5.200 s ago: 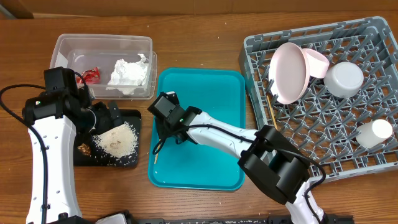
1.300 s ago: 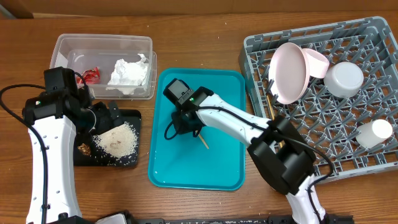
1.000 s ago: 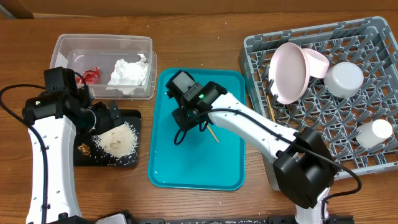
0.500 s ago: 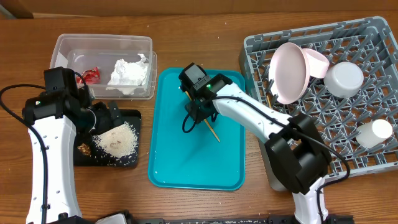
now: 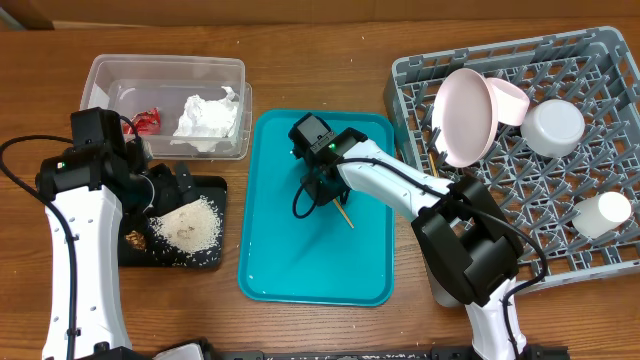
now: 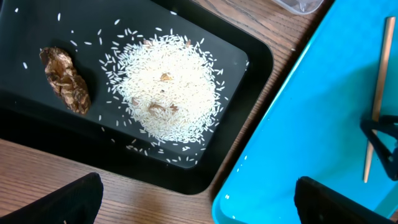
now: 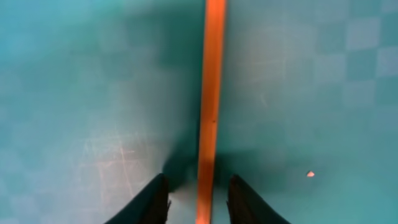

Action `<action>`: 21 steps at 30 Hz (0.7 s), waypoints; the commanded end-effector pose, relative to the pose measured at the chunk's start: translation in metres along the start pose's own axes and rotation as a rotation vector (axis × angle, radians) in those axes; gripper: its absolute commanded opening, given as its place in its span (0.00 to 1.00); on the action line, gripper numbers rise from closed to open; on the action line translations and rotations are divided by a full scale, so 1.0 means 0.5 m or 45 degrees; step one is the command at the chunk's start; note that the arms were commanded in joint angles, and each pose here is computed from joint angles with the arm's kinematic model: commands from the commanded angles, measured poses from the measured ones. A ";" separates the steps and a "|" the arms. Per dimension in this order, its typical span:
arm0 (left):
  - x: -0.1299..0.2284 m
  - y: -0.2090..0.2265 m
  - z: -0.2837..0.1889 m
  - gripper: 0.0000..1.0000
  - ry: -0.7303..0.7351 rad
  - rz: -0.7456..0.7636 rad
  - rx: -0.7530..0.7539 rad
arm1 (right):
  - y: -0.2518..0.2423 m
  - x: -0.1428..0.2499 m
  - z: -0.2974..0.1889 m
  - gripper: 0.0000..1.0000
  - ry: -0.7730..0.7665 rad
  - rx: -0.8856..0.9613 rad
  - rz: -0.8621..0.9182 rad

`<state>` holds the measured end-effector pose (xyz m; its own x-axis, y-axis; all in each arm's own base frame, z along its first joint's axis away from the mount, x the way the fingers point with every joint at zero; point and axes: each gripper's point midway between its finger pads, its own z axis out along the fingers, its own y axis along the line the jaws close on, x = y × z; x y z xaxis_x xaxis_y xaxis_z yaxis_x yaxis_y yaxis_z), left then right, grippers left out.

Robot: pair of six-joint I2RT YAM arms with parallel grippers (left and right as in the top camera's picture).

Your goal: Sort waste into correct bins and load items into the dishwasher

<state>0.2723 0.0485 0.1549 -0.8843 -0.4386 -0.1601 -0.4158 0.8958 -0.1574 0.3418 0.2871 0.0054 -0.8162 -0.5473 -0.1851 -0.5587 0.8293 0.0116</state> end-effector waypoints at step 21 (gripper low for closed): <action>-0.007 -0.001 -0.008 1.00 -0.021 0.015 0.003 | 0.043 0.096 -0.055 0.04 0.218 -0.152 0.260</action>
<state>0.2723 0.0485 0.1549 -0.8843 -0.4386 -0.1601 -0.4158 0.8958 -0.1574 0.2939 0.2727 0.0070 -0.9111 -0.4119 0.0145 -0.4080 0.9064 0.1098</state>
